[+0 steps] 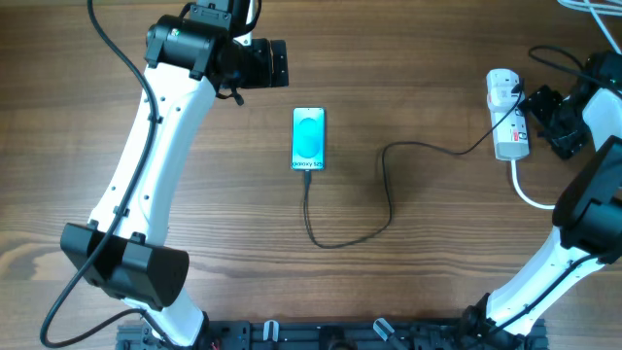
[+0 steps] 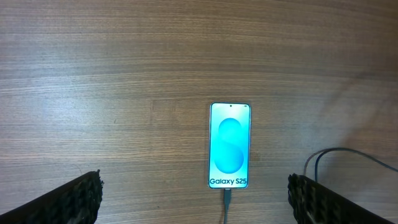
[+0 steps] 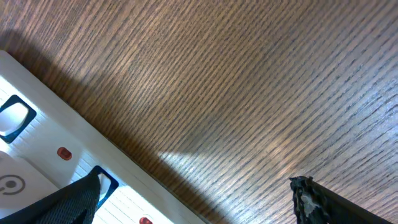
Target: Plug charger to phone and switch on socket
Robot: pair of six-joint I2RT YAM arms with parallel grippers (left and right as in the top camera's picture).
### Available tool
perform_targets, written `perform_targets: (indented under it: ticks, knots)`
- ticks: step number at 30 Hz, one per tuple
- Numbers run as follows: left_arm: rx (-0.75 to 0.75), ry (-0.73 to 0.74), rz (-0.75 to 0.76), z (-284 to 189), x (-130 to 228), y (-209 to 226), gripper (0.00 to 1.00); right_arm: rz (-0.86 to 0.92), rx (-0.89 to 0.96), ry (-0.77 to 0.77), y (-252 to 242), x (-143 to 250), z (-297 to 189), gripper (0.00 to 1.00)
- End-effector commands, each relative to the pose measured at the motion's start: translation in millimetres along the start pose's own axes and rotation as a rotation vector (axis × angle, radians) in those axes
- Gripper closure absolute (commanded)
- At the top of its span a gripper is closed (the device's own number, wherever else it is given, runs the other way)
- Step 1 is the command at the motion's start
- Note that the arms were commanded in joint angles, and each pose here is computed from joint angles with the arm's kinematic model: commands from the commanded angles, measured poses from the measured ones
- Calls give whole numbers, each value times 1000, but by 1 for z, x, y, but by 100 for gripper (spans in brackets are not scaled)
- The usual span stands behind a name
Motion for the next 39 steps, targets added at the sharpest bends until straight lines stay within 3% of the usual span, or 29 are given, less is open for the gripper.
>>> perform_targets:
  ticks: [1, 10, 13, 18, 21, 26, 31, 39]
  knots:
    - [-16, 1, -1, 4, 0, 1, 0, -70, -65, 77, 11, 16, 11, 0]
    - [-16, 1, -1, 4, 0, 1, 0, -87, -67, 80, 18, 19, 11, 0]
    - [-16, 1, -1, 4, 0, 1, 0, 32, -44, 128, 11, 26, 3, 0]
    - [-16, 2, -1, 4, 0, 1, 0, 74, -30, 159, 4, 40, -59, 0]
    - [-16, 1, -1, 4, 0, 1, 0, 59, -53, 114, 5, 61, -107, 0]
    - [-15, 1, -1, 4, 0, 1, 0, -81, -236, -14, 18, 149, -157, 0]
    - [-16, 1, -1, 4, 0, 1, 0, -112, -290, -51, 3, 226, -199, 0]
    - [-16, 1, -1, 4, 0, 1, 0, -118, -285, -96, -3, 233, -210, 0]
Point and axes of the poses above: each gripper's point midway between its finger pads, its own z axis out along the fingers, its own y axis along the line the jaws close on, x = y × z, the point moved 7 cm from there along -z, back along the fingers, and after that the axes turned 8 degrees about -z, right-handed, at the moved point
